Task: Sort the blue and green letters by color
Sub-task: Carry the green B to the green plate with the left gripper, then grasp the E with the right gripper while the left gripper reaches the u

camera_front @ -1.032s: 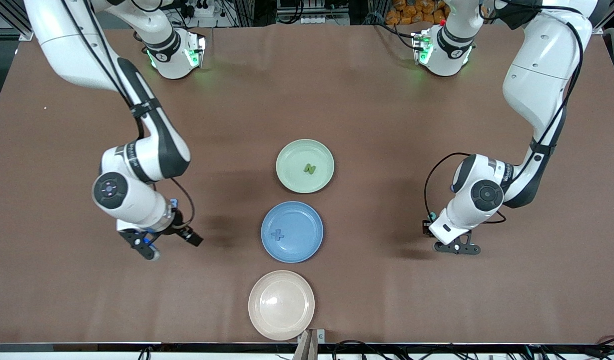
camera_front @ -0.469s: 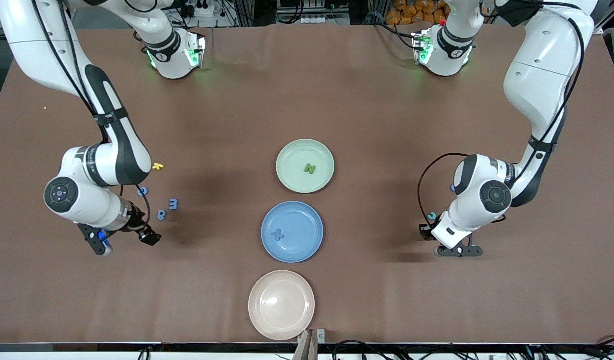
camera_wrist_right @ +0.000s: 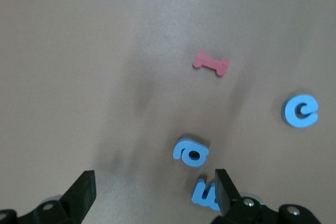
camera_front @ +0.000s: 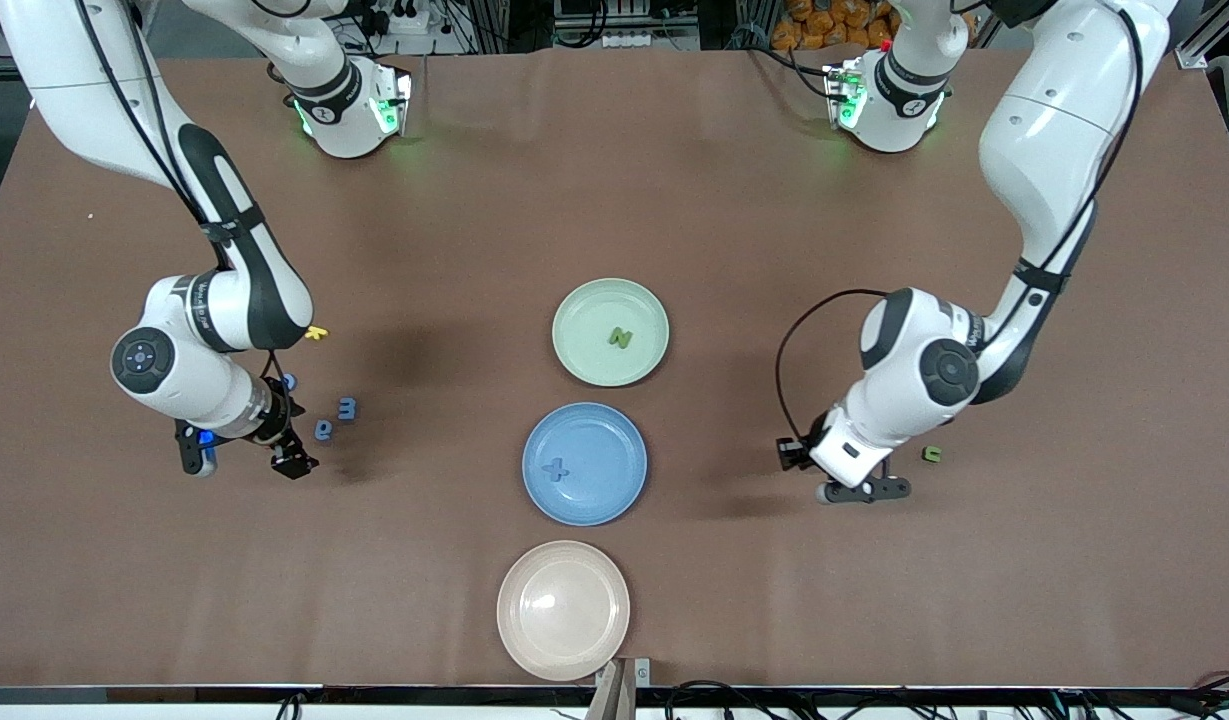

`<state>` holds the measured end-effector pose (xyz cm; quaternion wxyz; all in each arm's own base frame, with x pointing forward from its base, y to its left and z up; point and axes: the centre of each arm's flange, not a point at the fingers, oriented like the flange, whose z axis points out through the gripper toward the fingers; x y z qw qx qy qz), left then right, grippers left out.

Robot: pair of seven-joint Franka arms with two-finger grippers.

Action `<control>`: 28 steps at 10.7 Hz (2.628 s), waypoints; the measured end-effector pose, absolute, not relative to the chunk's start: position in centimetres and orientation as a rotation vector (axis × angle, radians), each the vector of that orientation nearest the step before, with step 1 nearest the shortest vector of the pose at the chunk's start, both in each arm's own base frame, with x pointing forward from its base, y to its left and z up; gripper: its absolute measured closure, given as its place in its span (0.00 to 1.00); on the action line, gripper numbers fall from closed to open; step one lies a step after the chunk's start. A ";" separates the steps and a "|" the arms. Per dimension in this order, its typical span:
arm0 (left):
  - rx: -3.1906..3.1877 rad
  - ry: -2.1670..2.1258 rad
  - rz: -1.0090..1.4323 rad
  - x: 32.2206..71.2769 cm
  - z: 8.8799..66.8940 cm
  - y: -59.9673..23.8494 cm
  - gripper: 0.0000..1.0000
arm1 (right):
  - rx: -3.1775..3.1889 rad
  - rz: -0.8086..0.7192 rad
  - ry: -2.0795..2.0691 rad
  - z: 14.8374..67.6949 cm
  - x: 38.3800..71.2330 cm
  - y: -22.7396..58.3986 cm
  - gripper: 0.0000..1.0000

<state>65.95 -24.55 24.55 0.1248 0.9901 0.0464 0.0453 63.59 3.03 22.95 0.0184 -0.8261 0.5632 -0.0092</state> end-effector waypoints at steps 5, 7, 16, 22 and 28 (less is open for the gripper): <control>2.876 0.227 0.051 61.1 27.7 -37.2 0.74 | -2.463 -0.014 1.891 20.1 61.2 3.5 0.00; 2.871 0.207 0.052 59.5 28.9 -40.5 0.74 | -2.446 0.000 1.921 18.7 59.8 4.1 0.00; 2.922 0.144 -0.047 49.7 26.3 -51.4 0.74 | -2.426 -0.020 1.917 16.1 56.8 5.2 0.01; 2.947 0.210 -0.001 49.5 26.2 -52.0 0.16 | -2.428 -0.028 1.908 16.5 56.4 5.4 0.18; 3.015 0.163 0.151 63.1 31.6 -33.7 0.00 | -2.426 -0.042 1.899 17.2 56.5 5.6 0.55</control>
